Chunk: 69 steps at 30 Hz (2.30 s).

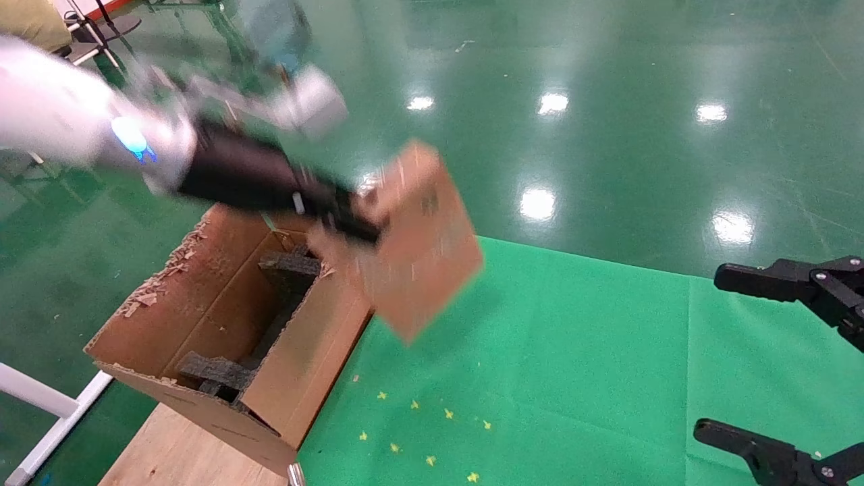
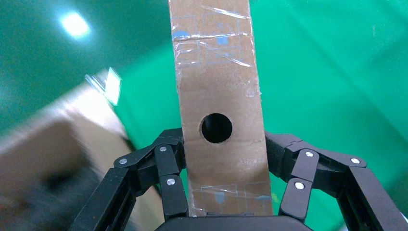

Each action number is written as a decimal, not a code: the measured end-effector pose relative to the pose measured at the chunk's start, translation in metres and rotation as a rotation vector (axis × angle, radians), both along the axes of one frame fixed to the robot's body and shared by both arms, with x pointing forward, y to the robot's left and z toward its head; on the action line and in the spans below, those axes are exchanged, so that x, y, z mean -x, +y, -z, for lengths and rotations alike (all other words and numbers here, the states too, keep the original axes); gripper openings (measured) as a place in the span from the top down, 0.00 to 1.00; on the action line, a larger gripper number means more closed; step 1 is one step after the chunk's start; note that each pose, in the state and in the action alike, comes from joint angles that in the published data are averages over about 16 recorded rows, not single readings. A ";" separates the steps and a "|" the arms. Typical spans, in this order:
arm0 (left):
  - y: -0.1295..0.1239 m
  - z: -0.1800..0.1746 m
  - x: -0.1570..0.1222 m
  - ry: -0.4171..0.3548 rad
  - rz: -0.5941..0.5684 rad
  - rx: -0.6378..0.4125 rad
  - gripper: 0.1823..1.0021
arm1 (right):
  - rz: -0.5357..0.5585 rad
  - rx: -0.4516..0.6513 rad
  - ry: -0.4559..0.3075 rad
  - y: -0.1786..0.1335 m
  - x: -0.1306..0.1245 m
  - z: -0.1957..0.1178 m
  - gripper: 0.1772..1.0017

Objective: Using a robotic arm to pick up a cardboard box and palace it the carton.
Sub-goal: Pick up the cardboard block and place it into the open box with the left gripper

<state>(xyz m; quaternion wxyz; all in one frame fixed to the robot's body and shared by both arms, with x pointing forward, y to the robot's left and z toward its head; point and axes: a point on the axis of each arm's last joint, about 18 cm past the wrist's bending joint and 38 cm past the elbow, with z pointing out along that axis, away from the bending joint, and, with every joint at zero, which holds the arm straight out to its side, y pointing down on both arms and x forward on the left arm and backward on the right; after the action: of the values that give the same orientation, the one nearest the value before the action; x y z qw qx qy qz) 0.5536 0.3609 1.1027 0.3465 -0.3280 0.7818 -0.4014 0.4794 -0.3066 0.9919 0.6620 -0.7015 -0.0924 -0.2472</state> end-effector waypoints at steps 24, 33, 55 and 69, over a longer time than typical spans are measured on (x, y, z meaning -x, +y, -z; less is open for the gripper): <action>0.190 -0.011 0.037 -0.108 -0.403 0.009 0.82 | 0.000 0.000 0.000 0.000 0.000 0.000 0.00; 0.227 0.037 0.029 -0.056 -0.465 0.061 0.83 | 0.000 0.000 0.000 0.000 0.000 0.000 0.00; 0.258 0.115 0.001 0.046 -0.548 0.130 0.84 | 0.000 0.000 0.000 0.000 0.000 0.000 0.00; 0.261 0.151 -0.013 0.106 -0.582 0.132 0.84 | 0.000 0.000 0.000 0.000 0.000 0.000 0.00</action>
<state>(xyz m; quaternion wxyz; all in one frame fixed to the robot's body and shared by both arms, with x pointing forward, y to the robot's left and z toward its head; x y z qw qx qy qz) 0.5665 0.6224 0.9514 0.3837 -0.5806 0.6440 -0.3176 0.4794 -0.3066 0.9919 0.6620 -0.7015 -0.0924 -0.2472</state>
